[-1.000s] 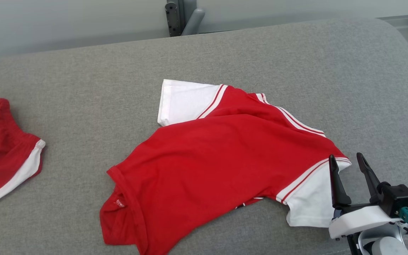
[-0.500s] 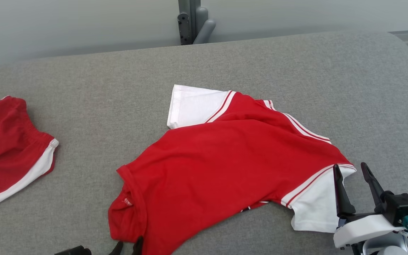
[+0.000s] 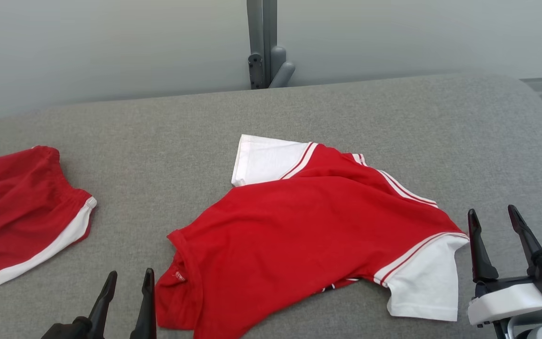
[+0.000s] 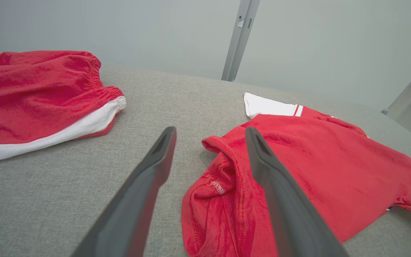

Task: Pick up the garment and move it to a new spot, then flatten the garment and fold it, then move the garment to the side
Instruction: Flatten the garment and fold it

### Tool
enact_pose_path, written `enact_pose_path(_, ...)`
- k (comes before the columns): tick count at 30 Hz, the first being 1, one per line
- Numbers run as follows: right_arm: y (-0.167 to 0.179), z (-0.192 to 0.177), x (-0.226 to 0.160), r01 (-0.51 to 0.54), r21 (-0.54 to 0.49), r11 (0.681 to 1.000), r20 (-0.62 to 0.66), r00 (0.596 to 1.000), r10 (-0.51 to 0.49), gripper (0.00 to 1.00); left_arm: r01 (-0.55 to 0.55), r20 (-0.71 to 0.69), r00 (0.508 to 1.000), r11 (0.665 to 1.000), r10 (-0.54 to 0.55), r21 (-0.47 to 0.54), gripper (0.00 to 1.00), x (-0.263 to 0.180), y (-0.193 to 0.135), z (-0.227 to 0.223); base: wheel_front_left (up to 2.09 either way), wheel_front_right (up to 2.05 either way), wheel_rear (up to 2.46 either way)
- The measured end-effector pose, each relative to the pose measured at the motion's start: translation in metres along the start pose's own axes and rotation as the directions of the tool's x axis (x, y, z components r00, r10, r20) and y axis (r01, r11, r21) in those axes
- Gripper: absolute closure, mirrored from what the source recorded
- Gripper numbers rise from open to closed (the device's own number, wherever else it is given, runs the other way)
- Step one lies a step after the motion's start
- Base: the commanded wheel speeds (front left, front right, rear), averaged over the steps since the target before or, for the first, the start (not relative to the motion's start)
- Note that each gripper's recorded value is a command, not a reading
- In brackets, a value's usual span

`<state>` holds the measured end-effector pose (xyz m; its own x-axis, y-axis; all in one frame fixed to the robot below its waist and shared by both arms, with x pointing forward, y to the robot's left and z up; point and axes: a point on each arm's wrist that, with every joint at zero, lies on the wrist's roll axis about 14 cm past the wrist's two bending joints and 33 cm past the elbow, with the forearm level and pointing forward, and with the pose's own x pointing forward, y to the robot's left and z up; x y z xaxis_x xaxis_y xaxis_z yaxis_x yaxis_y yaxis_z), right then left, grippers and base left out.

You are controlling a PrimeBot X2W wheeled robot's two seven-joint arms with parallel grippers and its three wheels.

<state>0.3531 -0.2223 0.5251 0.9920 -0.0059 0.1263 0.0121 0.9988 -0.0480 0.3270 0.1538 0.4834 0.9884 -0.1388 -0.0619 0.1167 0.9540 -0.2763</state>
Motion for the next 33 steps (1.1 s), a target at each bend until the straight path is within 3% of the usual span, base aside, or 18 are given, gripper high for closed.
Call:
enact_pose_path(9,-0.003,-0.006,-0.013,0.009,-0.004,1.0,-0.025,1.0,-0.009,0.0,0.01,0.018,1.0,0.998,-0.011,0.054,0.0,0.004,0.008,-0.008,0.0,0.0,0.0)
enact_pose_path(17,0.004,-0.022,-0.012,0.003,0.019,1.0,-0.071,0.997,-0.001,0.0,-0.033,0.007,0.999,0.998,0.032,0.052,0.0,0.006,0.022,-0.017,0.0,0.0,0.0)
enact_pose_path(33,0.015,-0.021,-0.003,-0.023,0.034,0.999,-0.065,0.998,0.026,0.0,-0.037,0.022,0.999,0.998,0.036,0.046,0.0,0.01,0.018,-0.015,0.0,0.0,0.0)
